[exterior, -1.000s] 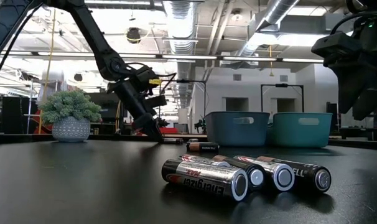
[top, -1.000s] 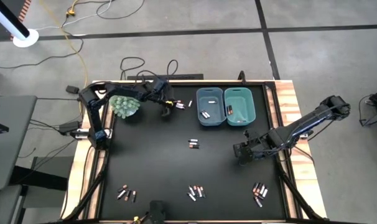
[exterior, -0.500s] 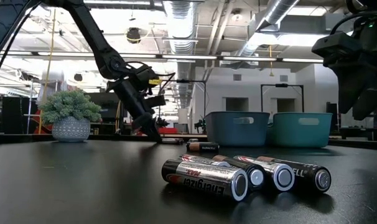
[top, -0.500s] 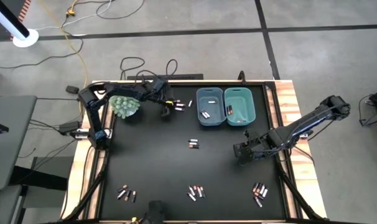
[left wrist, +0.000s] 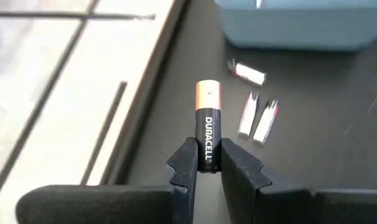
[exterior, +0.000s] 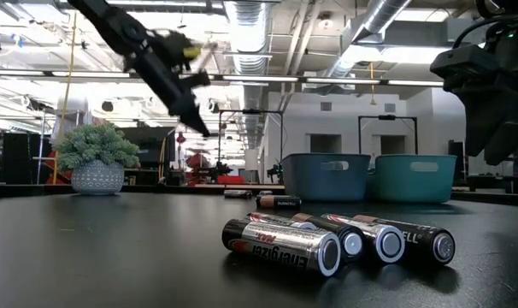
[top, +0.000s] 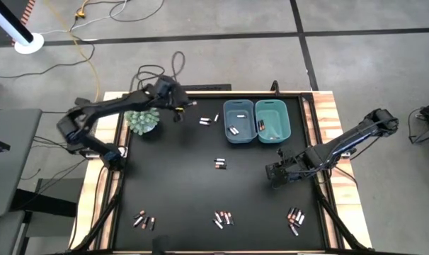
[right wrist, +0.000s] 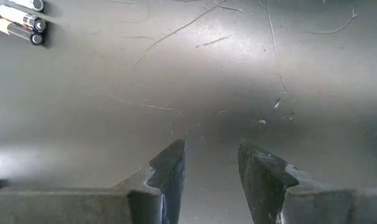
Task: Sort batteries
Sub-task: Put the black battery into the green bin
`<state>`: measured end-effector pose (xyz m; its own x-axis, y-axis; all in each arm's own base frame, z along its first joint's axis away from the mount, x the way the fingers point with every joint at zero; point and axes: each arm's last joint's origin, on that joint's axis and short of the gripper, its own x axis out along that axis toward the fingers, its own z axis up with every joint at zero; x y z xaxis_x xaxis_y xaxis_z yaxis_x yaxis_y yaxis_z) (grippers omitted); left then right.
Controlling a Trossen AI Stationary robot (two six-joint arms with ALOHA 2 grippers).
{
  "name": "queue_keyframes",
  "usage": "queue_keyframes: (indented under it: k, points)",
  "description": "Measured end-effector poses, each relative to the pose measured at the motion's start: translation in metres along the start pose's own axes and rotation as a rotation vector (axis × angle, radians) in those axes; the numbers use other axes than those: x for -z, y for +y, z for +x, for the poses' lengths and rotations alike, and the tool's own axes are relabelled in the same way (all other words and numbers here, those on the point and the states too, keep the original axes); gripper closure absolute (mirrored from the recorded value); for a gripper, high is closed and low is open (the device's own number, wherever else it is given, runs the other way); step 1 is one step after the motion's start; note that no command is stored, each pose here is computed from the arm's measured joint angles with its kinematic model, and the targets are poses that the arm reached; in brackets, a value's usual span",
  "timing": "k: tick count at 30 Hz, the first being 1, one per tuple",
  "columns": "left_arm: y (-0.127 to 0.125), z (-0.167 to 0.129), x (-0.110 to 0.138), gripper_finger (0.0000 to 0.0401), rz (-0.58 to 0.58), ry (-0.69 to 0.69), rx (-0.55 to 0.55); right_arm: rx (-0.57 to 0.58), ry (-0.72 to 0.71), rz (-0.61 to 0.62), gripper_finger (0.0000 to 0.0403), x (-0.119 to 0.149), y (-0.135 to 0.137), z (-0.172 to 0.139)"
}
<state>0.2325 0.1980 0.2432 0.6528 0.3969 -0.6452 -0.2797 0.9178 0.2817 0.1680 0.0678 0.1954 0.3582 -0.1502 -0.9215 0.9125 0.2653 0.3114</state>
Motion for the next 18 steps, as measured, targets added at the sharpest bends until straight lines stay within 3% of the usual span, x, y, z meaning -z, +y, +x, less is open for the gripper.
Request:
queue_keyframes:
  k: [5,8,13,18]
  points:
    - [0.002,-0.032,-0.035,0.0352,-0.058,-0.122,-0.045,-0.002,0.001,-0.019,0.0239,0.000,0.000,0.000]
    - [0.005,-0.033,-0.065,0.0352,-0.043,-0.166,-0.038,-0.002,0.000,-0.022,0.0239,0.000,0.000,0.000]
    - [0.007,-0.009,-0.130,0.0352,-0.008,-0.278,0.006,-0.003,0.000,-0.022,0.0239,0.000,0.000,0.000]
    - [-0.001,0.038,-0.195,0.0352,0.028,-0.369,0.089,-0.006,0.001,-0.021,0.0239,0.000,0.001,0.000]
